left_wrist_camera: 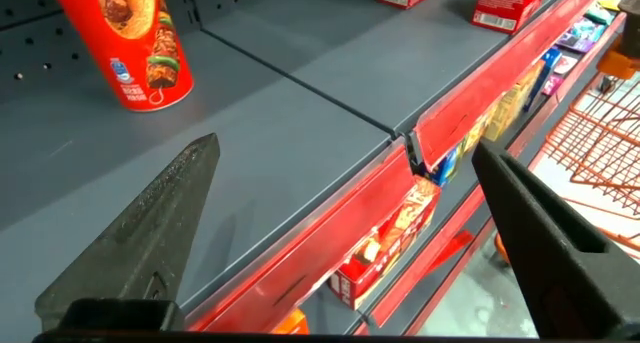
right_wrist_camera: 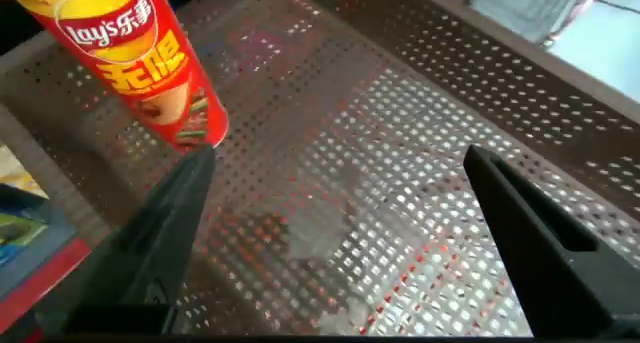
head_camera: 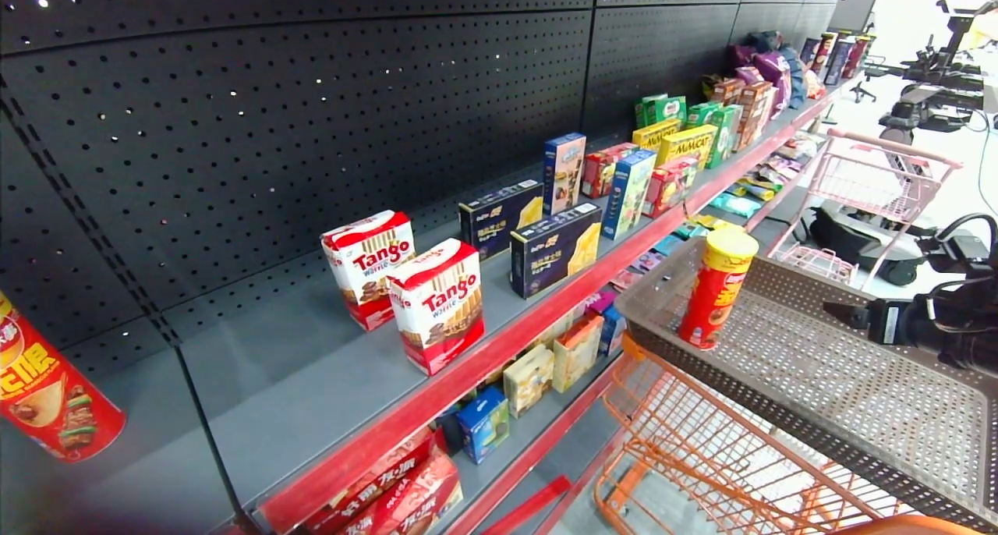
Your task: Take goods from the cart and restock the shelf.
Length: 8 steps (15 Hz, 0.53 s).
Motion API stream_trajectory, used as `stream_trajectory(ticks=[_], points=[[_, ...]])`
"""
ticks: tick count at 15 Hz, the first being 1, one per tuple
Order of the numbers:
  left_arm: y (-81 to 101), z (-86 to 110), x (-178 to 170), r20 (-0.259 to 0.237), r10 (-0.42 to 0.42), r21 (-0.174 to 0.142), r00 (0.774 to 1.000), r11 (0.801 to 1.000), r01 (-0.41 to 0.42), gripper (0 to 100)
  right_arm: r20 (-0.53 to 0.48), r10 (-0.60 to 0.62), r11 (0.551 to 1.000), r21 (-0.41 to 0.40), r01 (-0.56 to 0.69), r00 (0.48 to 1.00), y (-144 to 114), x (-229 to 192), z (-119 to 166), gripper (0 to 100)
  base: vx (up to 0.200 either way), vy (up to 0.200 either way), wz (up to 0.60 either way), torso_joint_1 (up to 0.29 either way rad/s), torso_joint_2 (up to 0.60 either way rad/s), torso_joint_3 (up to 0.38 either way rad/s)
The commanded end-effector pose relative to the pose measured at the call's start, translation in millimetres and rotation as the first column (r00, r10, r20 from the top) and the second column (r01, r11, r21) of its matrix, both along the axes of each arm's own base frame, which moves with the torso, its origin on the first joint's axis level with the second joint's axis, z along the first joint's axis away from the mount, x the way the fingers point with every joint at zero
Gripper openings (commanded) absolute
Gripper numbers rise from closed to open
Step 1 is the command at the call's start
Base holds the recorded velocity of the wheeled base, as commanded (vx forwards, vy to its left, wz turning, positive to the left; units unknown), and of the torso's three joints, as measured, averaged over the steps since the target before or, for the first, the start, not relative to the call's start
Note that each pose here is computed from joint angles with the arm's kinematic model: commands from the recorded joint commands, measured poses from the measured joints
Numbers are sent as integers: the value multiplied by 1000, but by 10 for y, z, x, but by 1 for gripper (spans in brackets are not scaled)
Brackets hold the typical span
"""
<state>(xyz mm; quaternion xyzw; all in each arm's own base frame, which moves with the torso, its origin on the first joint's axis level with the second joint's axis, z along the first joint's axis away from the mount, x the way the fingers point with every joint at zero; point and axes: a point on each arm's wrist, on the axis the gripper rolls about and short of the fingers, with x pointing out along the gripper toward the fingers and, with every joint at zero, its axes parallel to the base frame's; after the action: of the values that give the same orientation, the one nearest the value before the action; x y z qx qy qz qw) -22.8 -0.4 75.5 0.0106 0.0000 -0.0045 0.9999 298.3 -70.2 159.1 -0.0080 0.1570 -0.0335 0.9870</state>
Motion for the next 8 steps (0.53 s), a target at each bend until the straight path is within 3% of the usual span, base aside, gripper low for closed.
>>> stream_trajectory(ticks=[1,8], points=[[0,0,0,0,0,0,1000,1000,0,100,-10,103,994,33,-103,995,50,113,-81,100,0,0,0,0,0,0],[0,0,0,0,0,0,1000,1000,0,100,40,312,948,50,-314,949,329,496,-160,100,0,0,0,0,0,0]])
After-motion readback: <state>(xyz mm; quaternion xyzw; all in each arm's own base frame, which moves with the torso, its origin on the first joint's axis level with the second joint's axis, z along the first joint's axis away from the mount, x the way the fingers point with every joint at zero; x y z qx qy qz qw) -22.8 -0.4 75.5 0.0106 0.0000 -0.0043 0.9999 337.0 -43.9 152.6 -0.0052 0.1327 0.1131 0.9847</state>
